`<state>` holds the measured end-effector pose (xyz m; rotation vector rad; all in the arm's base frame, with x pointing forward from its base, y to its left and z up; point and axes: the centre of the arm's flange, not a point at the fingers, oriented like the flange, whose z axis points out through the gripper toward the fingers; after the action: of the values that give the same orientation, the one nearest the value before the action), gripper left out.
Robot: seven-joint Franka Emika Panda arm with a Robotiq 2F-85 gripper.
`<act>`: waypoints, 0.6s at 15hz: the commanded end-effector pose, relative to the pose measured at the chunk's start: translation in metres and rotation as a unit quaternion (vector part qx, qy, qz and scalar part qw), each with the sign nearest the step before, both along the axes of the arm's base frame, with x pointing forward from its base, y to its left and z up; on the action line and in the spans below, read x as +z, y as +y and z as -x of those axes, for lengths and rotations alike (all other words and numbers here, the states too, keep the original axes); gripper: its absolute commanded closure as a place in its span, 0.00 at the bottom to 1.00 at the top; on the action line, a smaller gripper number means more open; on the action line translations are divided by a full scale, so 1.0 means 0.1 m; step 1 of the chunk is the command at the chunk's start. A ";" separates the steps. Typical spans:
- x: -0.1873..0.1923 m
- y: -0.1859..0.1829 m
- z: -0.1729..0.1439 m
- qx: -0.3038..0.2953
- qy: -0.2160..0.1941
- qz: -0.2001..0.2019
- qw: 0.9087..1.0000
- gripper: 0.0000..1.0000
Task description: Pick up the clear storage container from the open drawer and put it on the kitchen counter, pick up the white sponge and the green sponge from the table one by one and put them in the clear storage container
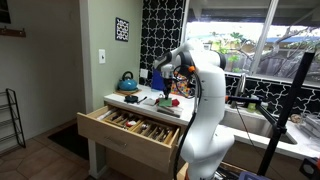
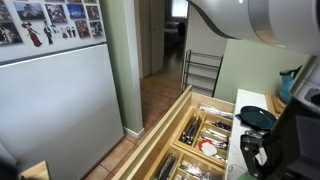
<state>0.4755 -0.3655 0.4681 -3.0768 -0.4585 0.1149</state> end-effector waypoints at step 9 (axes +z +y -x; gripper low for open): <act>0.11 0.05 -0.03 -0.034 0.002 -0.035 0.999 0.00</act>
<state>0.4773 -0.3664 0.4686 -3.0654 -0.4374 0.0837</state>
